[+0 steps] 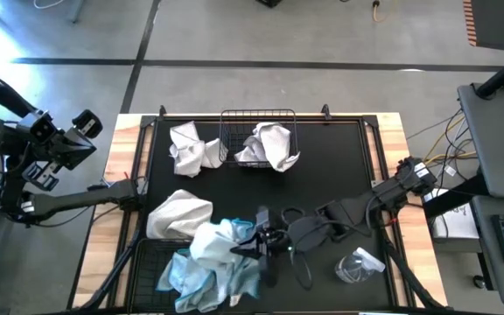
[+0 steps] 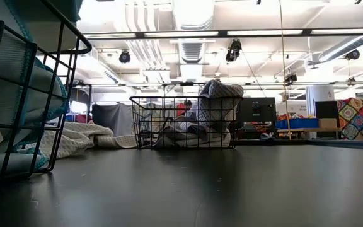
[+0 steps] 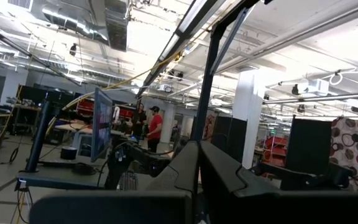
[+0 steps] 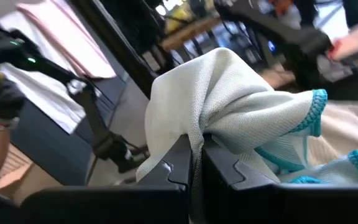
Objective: Sort microfiber towel by color & place in baskets
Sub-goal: Put the blue microfiber cloth into the bottom wire basket
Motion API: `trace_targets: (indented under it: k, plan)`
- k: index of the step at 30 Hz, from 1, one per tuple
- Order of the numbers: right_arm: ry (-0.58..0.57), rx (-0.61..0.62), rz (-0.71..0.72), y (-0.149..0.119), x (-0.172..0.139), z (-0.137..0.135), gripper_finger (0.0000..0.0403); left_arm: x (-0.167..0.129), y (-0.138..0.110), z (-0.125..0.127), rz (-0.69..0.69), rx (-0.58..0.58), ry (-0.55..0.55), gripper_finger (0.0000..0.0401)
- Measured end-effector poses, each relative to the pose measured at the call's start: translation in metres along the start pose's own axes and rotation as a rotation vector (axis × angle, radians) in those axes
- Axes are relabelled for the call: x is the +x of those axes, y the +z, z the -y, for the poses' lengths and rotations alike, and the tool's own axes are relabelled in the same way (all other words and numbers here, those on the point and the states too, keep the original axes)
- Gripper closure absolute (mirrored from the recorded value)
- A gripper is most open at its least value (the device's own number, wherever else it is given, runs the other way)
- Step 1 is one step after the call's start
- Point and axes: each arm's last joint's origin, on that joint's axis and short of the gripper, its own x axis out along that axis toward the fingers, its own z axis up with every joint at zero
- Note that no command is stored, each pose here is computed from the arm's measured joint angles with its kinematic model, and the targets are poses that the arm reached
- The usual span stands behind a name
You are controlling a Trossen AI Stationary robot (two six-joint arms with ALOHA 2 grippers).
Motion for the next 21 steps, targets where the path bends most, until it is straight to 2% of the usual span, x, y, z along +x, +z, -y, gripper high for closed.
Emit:
trace_targets:
  k: [9,21]
  plan:
    - [-0.021,0.005,0.025,0.005,0.007,0.010,0.0390,0.000,0.000,0.000,0.000,0.018,0.000,0.0401]
    - [-0.058,0.036,0.031,-0.009,0.042,0.034,0.0390,0.000,0.000,0.000,0.000,0.018,0.000,0.0401]
